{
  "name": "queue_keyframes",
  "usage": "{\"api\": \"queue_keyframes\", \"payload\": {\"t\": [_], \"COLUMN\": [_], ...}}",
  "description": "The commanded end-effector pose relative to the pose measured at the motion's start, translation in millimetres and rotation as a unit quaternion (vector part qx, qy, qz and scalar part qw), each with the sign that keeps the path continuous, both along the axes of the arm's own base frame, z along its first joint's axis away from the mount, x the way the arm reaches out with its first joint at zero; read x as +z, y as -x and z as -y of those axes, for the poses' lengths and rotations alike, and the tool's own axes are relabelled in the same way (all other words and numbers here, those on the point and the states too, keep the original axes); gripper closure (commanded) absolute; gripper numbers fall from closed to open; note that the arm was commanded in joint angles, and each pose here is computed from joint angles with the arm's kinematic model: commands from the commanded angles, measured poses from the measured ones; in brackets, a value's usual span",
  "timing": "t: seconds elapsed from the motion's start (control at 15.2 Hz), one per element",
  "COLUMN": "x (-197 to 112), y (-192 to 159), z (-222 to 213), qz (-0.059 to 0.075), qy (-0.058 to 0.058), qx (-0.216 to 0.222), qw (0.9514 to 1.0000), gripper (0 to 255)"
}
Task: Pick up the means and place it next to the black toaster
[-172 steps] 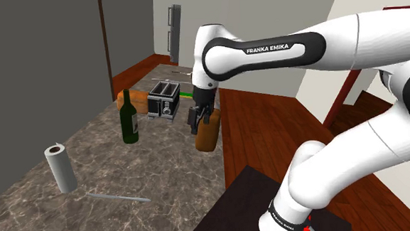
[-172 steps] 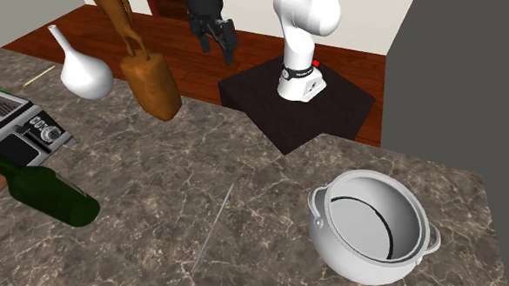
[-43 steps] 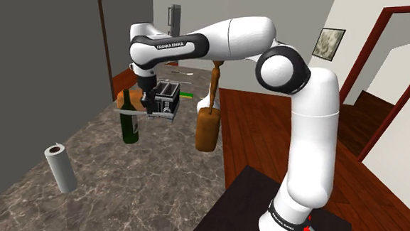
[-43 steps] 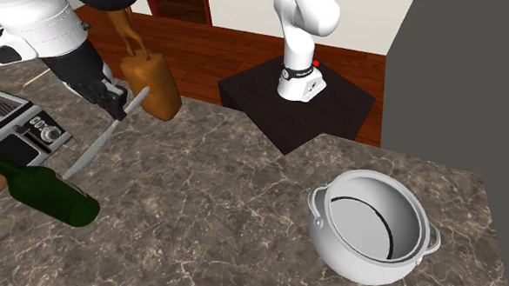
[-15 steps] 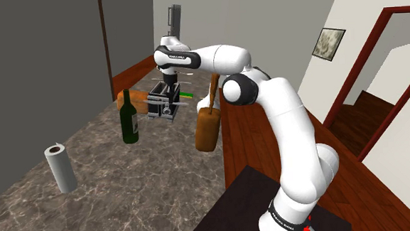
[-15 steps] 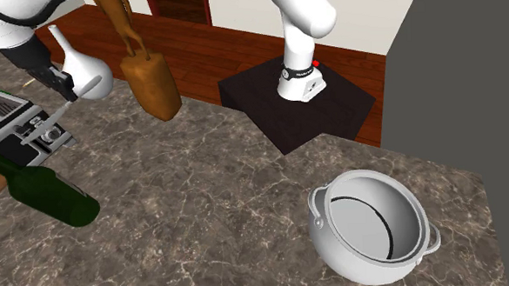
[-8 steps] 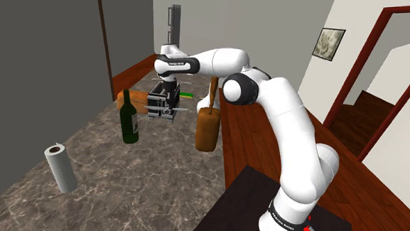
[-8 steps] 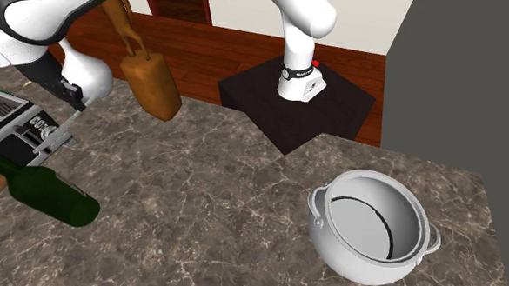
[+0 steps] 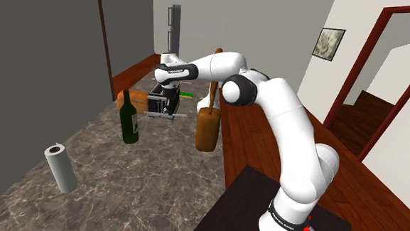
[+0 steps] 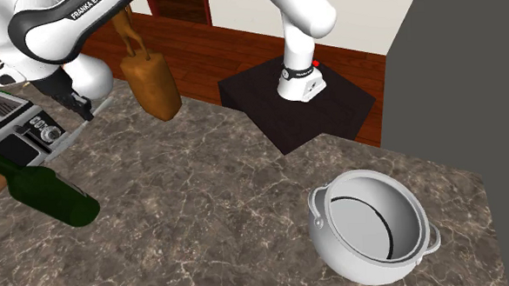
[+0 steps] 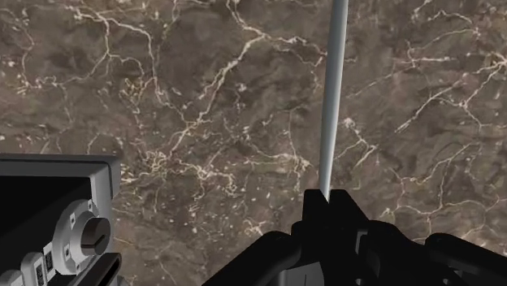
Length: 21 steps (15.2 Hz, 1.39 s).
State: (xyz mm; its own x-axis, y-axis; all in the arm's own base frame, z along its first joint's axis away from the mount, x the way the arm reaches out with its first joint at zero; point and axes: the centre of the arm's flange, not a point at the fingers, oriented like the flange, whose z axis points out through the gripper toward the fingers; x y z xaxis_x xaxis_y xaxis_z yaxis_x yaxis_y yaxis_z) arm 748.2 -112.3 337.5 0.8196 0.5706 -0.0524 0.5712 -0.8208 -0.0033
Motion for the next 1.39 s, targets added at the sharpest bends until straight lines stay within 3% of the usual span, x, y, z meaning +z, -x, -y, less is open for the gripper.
{"api": "queue_keyframes", "payload": {"t": [0.0,1.32], "x": [-12.2,-117.8], "y": [0.3,0.3], "z": [0.1,0.1], "qz": [0.000,0.000], "qy": [0.000,0.000], "qx": [0.000,0.000], "qw": [1.0000,1.0000], "gripper": [255,255]}}
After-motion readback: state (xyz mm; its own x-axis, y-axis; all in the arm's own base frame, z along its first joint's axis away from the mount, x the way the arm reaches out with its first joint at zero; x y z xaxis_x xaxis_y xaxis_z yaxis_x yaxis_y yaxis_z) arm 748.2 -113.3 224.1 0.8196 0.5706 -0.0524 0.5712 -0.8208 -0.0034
